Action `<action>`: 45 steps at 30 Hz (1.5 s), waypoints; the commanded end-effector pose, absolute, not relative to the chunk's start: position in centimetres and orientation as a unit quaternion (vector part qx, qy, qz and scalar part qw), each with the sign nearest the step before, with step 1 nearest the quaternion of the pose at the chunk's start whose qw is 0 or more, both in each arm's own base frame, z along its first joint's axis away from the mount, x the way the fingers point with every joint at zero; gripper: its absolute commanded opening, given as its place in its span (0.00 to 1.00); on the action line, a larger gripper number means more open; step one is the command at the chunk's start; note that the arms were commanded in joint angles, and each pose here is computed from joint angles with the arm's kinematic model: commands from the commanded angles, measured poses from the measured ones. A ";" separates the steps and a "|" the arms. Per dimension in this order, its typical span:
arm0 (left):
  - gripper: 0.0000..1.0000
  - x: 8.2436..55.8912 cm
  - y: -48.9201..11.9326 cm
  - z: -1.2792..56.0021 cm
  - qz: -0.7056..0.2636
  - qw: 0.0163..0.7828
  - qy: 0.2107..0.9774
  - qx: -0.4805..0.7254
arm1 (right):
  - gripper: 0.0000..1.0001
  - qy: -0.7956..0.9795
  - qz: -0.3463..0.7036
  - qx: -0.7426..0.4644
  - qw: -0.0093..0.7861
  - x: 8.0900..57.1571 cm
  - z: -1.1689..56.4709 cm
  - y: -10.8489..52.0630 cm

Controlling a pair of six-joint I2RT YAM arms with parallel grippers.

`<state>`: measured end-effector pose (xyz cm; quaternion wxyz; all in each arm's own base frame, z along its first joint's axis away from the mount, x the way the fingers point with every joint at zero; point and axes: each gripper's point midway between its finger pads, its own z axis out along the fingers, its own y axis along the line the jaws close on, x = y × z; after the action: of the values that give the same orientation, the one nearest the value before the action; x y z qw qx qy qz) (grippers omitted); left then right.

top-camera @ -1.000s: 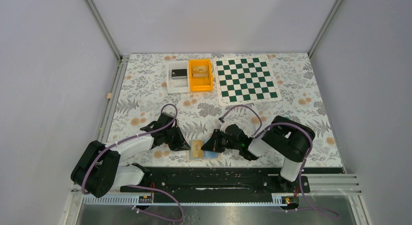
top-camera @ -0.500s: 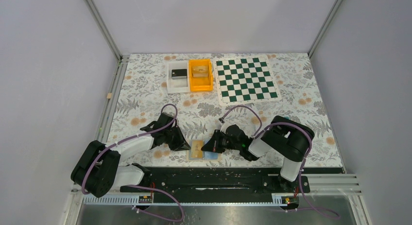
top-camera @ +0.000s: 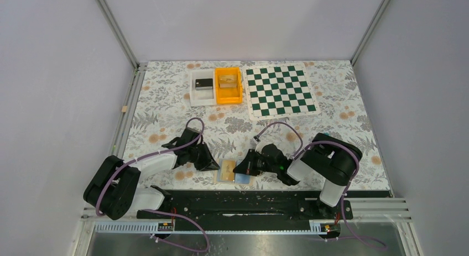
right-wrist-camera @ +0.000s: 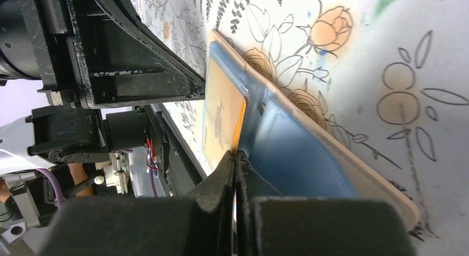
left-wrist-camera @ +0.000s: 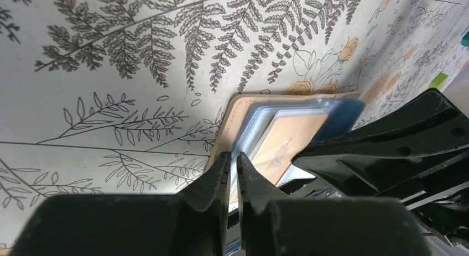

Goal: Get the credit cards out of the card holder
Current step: Remove the credit card from the card holder.

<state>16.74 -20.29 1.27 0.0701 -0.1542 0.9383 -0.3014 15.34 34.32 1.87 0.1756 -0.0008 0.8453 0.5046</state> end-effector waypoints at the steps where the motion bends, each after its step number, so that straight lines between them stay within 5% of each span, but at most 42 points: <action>1: 0.10 15.5 -17.6 -2.2 -0.218 0.067 0.959 -0.166 | 0.00 0.835 0.520 -0.002 0.178 15.7 2.7 33.8; 37: 0.12 16.4 -18.2 -0.8 -0.231 0.075 0.957 -0.160 | 0.00 0.866 0.467 0.081 0.158 16.7 2.6 28.2; 41: 0.16 17.2 -19.4 1.3 -0.264 0.089 0.949 -0.150 | 0.00 0.862 0.471 0.083 0.171 16.8 4.0 28.0; 45: 0.32 18.5 -20.7 4.1 -0.304 0.116 0.936 -0.133 | 0.00 0.854 0.481 0.084 0.181 17.1 5.6 28.2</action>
<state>17.05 -20.63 2.23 0.0763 -0.1470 0.9390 -0.3013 16.50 28.48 4.73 0.1692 0.0700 0.8545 0.4861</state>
